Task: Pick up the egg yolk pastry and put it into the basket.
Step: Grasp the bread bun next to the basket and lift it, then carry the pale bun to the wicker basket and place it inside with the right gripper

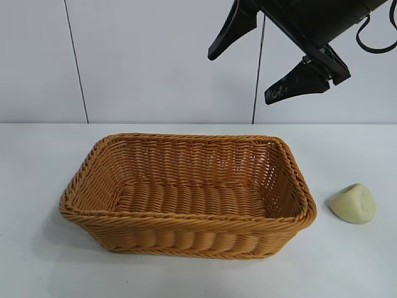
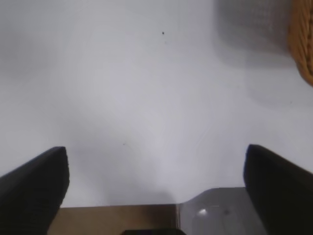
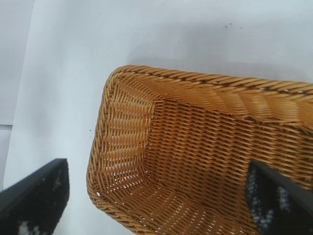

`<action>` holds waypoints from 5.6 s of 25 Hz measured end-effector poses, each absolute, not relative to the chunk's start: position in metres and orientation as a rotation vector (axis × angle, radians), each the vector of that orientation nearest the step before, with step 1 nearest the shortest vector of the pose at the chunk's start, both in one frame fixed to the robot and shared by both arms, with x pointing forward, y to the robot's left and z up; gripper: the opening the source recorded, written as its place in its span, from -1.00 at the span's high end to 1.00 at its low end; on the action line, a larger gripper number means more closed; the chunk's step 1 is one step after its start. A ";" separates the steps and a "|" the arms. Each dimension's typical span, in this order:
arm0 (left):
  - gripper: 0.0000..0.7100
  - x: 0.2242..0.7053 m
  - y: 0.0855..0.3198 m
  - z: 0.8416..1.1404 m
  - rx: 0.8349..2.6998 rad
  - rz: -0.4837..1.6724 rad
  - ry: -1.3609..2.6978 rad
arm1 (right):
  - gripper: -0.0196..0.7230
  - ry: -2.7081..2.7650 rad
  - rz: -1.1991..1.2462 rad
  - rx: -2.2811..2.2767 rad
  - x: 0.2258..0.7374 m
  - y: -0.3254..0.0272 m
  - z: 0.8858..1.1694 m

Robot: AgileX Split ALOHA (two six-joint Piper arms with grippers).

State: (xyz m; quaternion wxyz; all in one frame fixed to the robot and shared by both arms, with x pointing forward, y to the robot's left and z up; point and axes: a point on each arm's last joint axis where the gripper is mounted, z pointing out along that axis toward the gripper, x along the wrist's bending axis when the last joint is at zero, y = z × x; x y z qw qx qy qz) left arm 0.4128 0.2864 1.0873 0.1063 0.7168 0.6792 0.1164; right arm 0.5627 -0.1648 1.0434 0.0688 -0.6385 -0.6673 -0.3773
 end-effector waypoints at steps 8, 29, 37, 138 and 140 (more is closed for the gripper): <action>-0.96 0.309 0.297 1.066 1.942 0.547 1.851 | -0.92 -2.009 -1.135 -1.922 0.563 -0.165 1.043; -0.96 0.264 0.296 1.050 1.682 0.688 1.649 | -0.92 -2.010 -1.118 -1.910 0.561 -0.164 1.043; -0.96 0.239 0.298 1.053 1.541 0.818 1.568 | -0.92 -2.043 -1.093 -1.900 0.560 -0.165 1.042; -0.96 0.232 0.298 1.052 1.516 0.842 1.541 | 0.43 -2.498 -0.701 -1.784 0.593 -0.049 0.974; -0.96 0.232 0.298 1.052 1.516 0.842 1.541 | 0.43 -2.478 -0.650 -1.796 0.597 -0.046 0.951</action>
